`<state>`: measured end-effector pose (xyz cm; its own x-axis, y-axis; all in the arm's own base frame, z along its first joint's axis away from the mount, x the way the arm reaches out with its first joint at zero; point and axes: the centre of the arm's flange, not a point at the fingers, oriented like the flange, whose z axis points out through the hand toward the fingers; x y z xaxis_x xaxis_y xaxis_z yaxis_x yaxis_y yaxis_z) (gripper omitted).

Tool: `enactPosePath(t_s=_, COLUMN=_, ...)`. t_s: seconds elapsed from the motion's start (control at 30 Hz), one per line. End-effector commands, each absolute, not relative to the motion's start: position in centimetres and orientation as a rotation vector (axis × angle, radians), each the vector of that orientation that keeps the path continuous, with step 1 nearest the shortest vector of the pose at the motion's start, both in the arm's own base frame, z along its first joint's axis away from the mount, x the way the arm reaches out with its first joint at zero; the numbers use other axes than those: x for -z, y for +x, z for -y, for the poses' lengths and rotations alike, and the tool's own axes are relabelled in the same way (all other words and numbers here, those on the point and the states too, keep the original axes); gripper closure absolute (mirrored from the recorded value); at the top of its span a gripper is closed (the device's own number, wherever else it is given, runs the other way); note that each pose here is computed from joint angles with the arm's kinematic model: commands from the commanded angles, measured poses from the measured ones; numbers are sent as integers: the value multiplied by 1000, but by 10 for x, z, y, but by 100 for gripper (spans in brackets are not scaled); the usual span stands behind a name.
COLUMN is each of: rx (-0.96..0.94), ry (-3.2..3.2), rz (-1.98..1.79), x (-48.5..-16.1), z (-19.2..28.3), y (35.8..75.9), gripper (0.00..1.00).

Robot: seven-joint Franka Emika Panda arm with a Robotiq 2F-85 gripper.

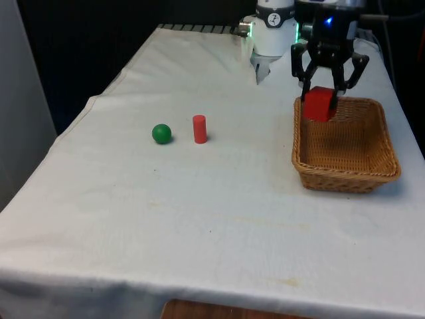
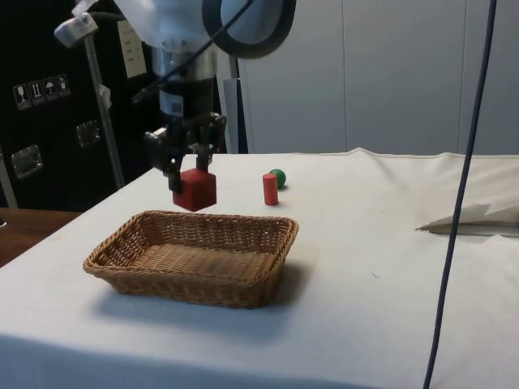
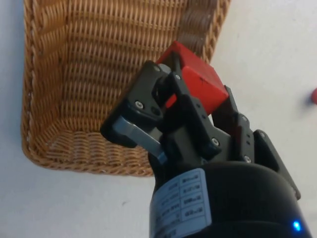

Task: Pick up the object to the left of the cylinder and place it into the basket.

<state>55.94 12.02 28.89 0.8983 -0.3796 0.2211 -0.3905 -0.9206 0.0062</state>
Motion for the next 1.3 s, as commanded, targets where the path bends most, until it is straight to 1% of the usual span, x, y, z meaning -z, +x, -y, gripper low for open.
enactPosePath(t_s=0.0, rx=-335, ry=3012, rz=611, x=-289, z=-120, y=559, gripper=96)
enactPosePath(t_s=0.27, rx=-374, ry=3015, rz=612, x=-266, z=-131, y=559, gripper=96)
enactPosePath(t_s=0.3, rx=-357, ry=3012, rz=605, x=-267, z=-129, y=559, gripper=96)
enactPosePath(t_s=0.33, rx=-376, ry=3016, rz=612, x=-260, z=-133, y=559, gripper=96)
enactPosePath(t_s=0.53, rx=-386, ry=3021, rz=606, x=-243, z=-146, y=557, gripper=96)
enactPosePath(t_s=0.6, rx=-375, ry=3017, rz=602, x=-244, z=-143, y=557, gripper=96)
enactPosePath(t_s=0.77, rx=-389, ry=3026, rz=601, x=-231, z=-158, y=554, gripper=96)
enactPosePath(t_s=1.17, rx=-382, ry=3029, rz=599, x=-229, z=-161, y=554, gripper=96)
enactPosePath(t_s=1.2, rx=-381, ry=3030, rz=599, x=-229, z=-160, y=554, gripper=93)
enactPosePath(t_s=1.23, rx=-382, ry=3029, rz=598, x=-229, z=-161, y=554, gripper=93)
enactPosePath(t_s=1.27, rx=-382, ry=3029, rz=598, x=-229, z=-161, y=554, gripper=87)
